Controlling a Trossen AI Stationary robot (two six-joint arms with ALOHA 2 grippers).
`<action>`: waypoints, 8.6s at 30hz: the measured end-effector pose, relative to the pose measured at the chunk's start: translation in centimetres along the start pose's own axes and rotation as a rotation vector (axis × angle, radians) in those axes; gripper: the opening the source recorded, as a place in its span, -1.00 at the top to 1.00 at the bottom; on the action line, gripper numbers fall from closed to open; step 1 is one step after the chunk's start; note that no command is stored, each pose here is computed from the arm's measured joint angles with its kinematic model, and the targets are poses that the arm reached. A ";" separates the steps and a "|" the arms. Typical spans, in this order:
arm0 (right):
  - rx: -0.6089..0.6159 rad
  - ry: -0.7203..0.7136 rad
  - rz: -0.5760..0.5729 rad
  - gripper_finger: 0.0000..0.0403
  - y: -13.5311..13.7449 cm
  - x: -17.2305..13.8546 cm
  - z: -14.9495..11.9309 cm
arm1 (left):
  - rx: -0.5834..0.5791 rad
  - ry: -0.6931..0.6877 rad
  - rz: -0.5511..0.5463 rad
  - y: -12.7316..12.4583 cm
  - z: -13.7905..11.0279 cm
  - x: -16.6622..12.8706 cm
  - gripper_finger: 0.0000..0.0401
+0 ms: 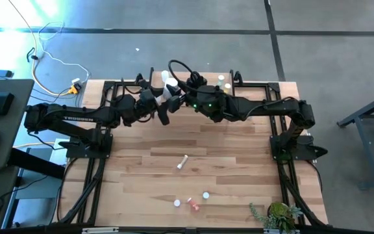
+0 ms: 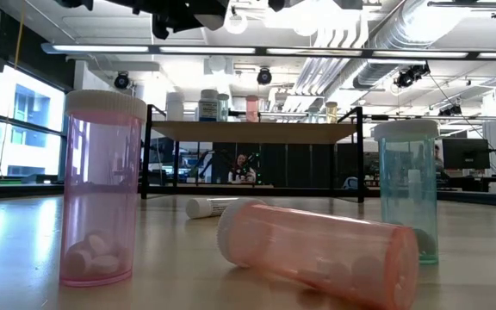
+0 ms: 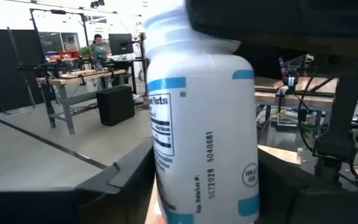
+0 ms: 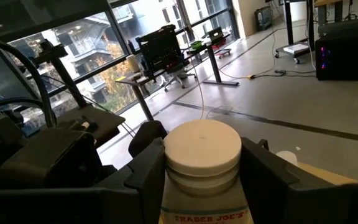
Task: Pick and place medicine bottles onto shelf by color
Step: Put the large white pill bottle on the shelf, then put the blue pill bottle on the shelf
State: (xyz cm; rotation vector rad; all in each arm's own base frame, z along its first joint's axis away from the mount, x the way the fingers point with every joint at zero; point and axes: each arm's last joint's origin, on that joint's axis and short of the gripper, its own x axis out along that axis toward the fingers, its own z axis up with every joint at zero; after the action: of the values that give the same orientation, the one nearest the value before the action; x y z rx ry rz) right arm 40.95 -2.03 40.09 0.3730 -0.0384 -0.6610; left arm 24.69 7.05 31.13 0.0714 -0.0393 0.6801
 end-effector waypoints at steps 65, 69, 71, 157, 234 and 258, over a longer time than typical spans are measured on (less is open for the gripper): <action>-0.504 0.342 0.575 0.02 -5.5 0.1 2.6 | 0.141 0.072 -0.174 -1.1 -0.9 -0.4 0.22; -0.504 0.341 0.574 0.17 -5.5 0.1 2.6 | 0.139 0.073 -0.173 -1.1 -0.9 -0.4 0.22; -0.503 0.341 0.572 0.22 -5.5 0.1 2.6 | 0.139 0.073 -0.171 -1.1 -0.9 -0.4 0.22; -0.397 0.516 0.094 0.21 -22.1 7.6 3.4 | 0.159 0.042 0.033 1.6 0.4 -0.7 -0.26; -0.222 0.896 0.222 -0.12 -9.7 -4.1 1.5 | -0.042 0.264 -0.256 -5.3 -0.6 -6.9 -0.26; -0.458 1.091 0.072 -0.12 0.1 -15.9 -8.4 | -0.032 0.324 -0.262 -4.1 -0.4 -8.3 -0.26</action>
State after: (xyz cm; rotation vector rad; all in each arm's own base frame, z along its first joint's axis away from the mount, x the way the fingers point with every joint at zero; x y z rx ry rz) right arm 29.68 10.40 33.57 0.2457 1.1145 -0.3112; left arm 20.89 -1.32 30.02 -0.0644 0.2664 0.4228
